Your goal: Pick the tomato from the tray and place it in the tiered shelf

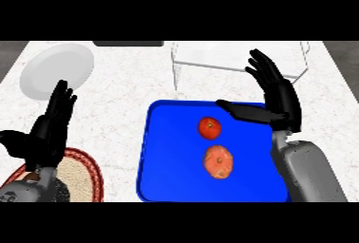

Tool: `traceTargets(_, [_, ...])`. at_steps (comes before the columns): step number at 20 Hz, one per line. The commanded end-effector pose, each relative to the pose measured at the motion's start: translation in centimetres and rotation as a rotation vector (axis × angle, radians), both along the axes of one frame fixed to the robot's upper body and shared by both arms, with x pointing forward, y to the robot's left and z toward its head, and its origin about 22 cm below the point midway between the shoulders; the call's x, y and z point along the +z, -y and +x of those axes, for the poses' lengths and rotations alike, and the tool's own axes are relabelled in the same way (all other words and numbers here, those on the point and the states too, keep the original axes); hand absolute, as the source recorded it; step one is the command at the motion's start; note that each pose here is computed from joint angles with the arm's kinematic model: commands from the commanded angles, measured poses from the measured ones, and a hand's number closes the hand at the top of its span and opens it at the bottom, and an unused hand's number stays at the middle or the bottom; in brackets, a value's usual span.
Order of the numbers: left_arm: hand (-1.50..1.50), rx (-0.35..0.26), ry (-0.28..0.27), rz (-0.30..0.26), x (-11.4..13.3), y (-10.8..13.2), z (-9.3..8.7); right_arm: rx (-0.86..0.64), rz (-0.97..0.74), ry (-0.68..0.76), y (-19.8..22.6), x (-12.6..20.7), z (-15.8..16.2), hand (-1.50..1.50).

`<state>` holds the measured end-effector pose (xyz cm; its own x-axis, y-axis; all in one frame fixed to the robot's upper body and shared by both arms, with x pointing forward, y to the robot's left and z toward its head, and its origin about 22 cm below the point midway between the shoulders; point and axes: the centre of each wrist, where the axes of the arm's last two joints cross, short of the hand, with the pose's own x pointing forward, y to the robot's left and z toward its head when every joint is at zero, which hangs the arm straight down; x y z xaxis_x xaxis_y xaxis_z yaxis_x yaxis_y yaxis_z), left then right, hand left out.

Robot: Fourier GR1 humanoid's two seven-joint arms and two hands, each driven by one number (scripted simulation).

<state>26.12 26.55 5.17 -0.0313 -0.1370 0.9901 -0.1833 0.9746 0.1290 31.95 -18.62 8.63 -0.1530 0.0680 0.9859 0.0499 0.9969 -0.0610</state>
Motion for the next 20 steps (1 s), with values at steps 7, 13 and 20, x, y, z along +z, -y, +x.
traceTargets(7, [0.00, 0.001, -0.021, -0.009, -0.3, -0.7, -0.2, 0.212, -0.643, -0.225, -3.4, 7.1, -1.0, -1.50])
traceTargets(13, [0.00, -0.015, -0.013, 0.005, 0.7, -0.2, 0.3, 0.132, -1.024, -0.379, -7.6, 8.5, -0.3, -1.50])
traceTargets(20, [0.00, -0.015, -0.003, -0.014, 1.6, -0.5, 0.5, 0.123, -1.111, -0.503, -14.9, 7.8, -1.5, -1.50])
